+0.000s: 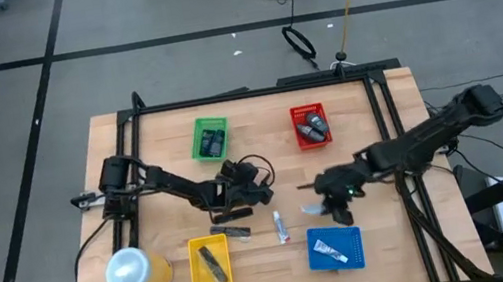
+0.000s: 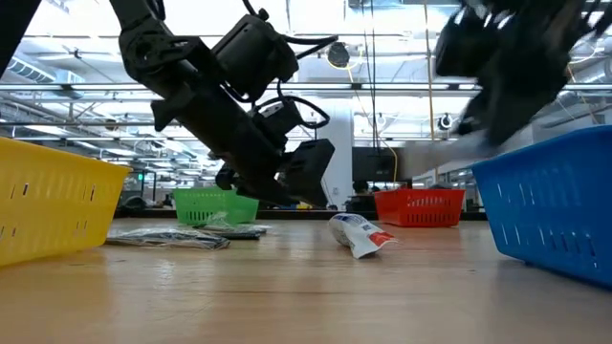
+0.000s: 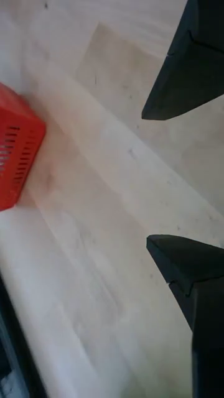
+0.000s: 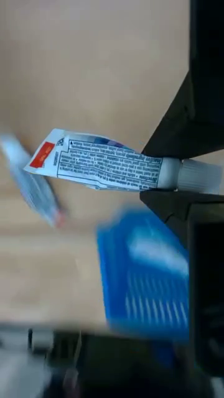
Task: Pick & Place Travel size toiletries
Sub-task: Put the right white toothpaste into the blue bin, then put the black hairbrush into the yellow bin
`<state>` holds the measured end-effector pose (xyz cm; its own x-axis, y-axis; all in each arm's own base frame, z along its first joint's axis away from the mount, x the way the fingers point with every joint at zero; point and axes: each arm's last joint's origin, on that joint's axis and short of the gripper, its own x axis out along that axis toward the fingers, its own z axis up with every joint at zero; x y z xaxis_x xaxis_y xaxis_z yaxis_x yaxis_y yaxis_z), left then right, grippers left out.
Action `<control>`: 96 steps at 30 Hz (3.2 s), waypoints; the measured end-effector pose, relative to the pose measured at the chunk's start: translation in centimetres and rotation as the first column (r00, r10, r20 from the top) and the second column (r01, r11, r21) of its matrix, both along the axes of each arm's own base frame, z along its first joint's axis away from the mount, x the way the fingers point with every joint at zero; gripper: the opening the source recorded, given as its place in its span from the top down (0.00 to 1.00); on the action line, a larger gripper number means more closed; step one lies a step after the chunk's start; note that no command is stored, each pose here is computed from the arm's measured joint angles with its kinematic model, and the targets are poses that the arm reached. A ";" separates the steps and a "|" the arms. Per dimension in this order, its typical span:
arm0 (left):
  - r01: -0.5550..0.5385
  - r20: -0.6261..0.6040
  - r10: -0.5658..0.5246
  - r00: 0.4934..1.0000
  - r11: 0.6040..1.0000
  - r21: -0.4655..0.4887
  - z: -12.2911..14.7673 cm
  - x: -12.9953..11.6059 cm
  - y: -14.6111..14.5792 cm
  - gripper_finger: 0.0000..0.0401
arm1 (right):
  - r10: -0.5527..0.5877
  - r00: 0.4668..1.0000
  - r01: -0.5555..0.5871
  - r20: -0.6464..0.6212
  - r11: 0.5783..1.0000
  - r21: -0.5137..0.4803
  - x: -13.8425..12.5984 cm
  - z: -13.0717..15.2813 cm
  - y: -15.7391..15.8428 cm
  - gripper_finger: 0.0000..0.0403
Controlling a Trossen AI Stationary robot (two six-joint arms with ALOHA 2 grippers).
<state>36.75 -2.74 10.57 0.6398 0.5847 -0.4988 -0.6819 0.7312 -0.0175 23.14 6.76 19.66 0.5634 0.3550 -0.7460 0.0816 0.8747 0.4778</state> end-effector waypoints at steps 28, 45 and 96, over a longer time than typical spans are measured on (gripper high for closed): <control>0.363 0.019 -0.370 0.929 0.920 0.148 2.8 0.5 -4.8 0.22 | 0.074 0.994 -0.072 -0.078 0.997 0.035 -1.0 -0.4 6.8 0.52; 0.303 -0.339 -0.449 0.827 0.863 -0.404 8.9 -7.9 -1.4 0.25 | 0.039 0.899 0.191 0.435 0.861 -0.471 0.3 -2.7 0.3 0.49; 0.491 -0.003 -0.530 0.848 0.788 -0.371 -3.8 3.8 1.1 0.99 | -0.335 0.937 0.330 0.097 0.942 0.068 5.0 -10.4 -6.0 0.41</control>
